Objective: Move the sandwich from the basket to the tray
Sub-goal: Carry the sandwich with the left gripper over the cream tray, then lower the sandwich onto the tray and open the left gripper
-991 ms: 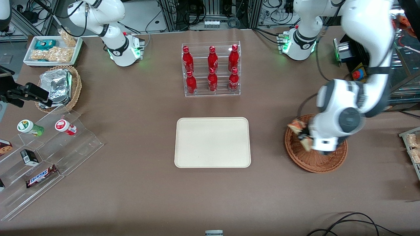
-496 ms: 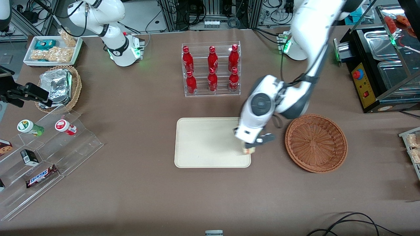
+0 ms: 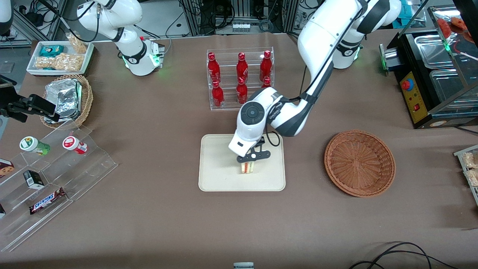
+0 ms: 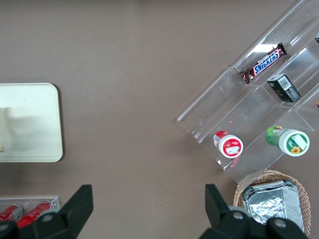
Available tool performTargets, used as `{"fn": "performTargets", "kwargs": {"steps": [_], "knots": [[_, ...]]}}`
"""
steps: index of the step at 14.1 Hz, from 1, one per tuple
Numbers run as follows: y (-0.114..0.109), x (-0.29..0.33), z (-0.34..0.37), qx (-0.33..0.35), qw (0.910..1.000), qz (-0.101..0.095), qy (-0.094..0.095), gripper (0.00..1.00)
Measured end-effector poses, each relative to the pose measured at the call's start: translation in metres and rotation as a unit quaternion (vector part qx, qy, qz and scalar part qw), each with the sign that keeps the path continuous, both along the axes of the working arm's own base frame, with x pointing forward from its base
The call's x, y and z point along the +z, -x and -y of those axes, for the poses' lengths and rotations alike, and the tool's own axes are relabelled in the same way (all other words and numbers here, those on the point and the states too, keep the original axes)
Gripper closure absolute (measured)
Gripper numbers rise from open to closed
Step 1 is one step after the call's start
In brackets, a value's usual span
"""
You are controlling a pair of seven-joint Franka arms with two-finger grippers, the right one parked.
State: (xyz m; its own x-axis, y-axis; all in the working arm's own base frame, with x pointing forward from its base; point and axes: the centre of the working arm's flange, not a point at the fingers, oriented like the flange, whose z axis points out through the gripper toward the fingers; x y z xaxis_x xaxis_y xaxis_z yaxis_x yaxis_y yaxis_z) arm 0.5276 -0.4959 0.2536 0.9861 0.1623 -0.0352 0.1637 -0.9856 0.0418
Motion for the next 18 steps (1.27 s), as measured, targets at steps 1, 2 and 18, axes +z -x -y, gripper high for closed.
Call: {"fn": "performTargets", "kwargs": {"steps": [1, 2, 18], "knots": [[0.002, -0.004, 0.002, -0.005, 1.0, 0.001, -0.004, 0.85], [0.004, -0.008, 0.003, -0.009, 0.9999, 0.001, -0.007, 0.85], [-0.022, 0.193, -0.085, 0.002, 0.999, 0.008, -0.044, 0.0]]}}
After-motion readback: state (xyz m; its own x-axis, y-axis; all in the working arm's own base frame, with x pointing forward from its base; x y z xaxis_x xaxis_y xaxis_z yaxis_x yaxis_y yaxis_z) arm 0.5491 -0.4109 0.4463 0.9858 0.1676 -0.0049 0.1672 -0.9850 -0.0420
